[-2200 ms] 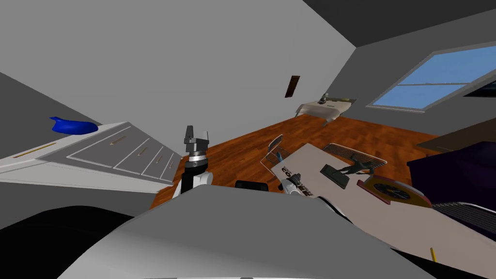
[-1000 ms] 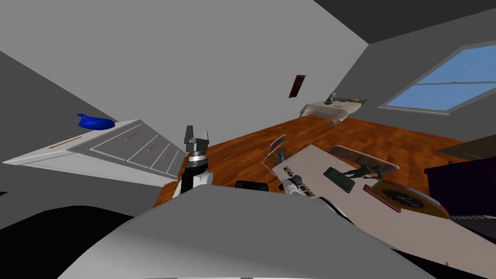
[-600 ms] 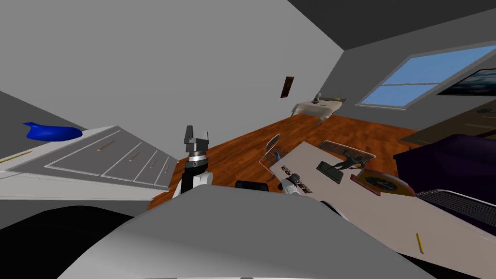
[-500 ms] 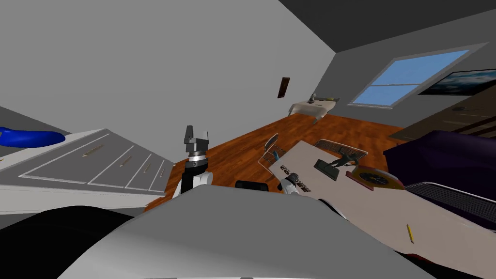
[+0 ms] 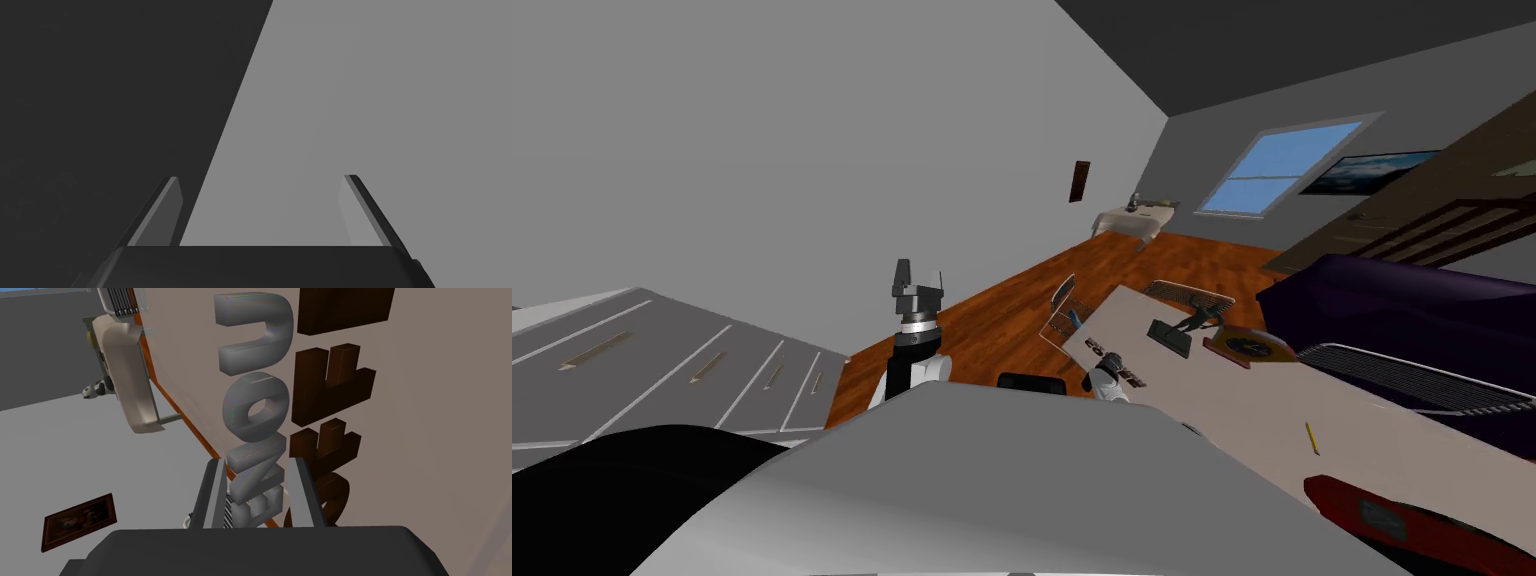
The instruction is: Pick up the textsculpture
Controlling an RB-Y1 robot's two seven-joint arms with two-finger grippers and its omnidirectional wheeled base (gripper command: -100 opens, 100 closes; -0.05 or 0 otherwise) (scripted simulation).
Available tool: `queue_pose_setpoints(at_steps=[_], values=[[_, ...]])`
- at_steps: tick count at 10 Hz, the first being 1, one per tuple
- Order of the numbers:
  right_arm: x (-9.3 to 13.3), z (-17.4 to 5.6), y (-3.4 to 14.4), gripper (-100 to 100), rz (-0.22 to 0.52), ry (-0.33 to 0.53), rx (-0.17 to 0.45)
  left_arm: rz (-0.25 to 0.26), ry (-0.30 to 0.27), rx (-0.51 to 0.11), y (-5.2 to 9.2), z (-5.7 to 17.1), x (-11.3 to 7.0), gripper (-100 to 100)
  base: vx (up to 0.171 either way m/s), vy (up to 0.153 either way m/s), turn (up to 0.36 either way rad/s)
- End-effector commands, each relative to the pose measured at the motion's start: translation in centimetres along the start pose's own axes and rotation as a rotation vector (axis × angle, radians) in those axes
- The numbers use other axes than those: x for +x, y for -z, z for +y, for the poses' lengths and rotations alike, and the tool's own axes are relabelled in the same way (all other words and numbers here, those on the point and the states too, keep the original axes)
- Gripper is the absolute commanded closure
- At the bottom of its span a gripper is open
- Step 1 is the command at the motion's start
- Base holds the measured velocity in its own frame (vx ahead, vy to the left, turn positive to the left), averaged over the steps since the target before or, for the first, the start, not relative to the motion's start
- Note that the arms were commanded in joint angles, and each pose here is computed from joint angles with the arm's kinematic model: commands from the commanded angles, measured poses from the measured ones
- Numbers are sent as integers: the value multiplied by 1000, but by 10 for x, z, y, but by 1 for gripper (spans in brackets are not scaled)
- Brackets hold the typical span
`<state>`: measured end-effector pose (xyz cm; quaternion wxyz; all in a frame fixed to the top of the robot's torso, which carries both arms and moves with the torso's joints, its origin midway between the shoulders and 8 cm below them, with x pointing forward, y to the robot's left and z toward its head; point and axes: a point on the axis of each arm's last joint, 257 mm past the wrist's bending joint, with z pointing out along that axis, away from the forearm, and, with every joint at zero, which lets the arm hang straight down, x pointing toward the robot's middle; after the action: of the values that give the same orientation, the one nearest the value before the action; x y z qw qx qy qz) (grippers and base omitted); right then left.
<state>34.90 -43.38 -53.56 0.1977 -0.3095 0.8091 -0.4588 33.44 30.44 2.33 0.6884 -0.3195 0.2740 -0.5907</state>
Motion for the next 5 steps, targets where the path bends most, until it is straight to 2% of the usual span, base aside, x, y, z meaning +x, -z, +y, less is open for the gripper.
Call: queue_pose_setpoints(at_steps=[1, 3, 4, 5], values=[[-15, 4, 4, 100, -46, 31, -3, 0, 0, 0, 0, 0, 0, 0, 63, 49, -355], [-36, 5, 12, 100, -104, 64, -3, 0, 0, 0, 0, 0, 0, 0, 65, 52, -330], [-29, 4, 11, 100, -83, 48, -2, 0, 0, 0, 0, 0, 0, 0, 25, 25, -65], [-31, 4, 12, 0, -87, 54, -3, 0, 0, 0, 0, 0, 0, 0, 4, 6, 12]])
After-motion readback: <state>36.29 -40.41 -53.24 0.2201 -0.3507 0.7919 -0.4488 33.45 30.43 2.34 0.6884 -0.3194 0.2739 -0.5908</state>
